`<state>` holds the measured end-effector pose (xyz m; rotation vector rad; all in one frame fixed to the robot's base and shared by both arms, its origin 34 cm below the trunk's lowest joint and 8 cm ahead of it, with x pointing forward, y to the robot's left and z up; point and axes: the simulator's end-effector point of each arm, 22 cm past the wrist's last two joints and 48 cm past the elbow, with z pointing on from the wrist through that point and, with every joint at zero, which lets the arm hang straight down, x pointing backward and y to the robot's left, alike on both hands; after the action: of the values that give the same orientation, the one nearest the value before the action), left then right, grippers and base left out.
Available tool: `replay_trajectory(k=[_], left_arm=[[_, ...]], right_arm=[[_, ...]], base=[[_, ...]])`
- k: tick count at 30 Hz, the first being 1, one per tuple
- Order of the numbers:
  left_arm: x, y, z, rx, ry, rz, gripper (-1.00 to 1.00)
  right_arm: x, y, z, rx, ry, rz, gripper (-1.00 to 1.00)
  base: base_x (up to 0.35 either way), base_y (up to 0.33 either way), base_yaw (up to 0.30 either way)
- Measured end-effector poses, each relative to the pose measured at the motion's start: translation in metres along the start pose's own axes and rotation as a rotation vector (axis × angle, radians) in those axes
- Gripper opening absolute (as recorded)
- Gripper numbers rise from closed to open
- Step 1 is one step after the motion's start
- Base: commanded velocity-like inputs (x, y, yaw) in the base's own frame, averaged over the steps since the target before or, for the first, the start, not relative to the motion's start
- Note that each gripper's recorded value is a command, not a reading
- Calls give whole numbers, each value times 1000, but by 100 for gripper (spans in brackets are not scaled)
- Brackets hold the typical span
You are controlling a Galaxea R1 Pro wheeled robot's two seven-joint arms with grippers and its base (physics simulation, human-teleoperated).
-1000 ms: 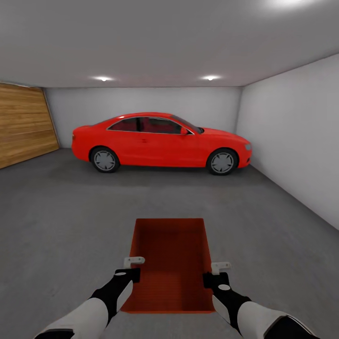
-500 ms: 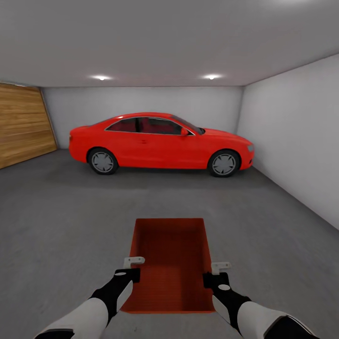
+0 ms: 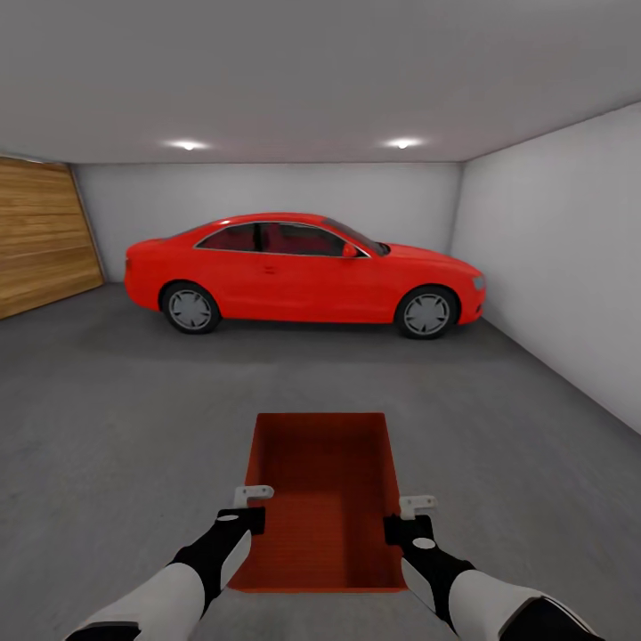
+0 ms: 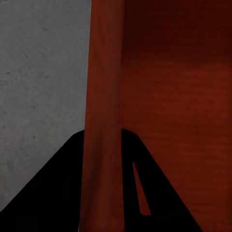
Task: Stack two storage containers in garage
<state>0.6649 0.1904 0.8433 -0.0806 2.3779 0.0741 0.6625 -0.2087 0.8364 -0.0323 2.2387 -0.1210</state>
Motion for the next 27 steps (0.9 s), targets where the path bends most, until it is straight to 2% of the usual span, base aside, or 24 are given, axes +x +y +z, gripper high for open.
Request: replay_trajectory(k=[27], left_arm=[[0, 0, 0, 0, 0, 0, -100]], right_arm=[[0, 0, 0, 0, 0, 0, -100]], base=[[323, 0, 0]])
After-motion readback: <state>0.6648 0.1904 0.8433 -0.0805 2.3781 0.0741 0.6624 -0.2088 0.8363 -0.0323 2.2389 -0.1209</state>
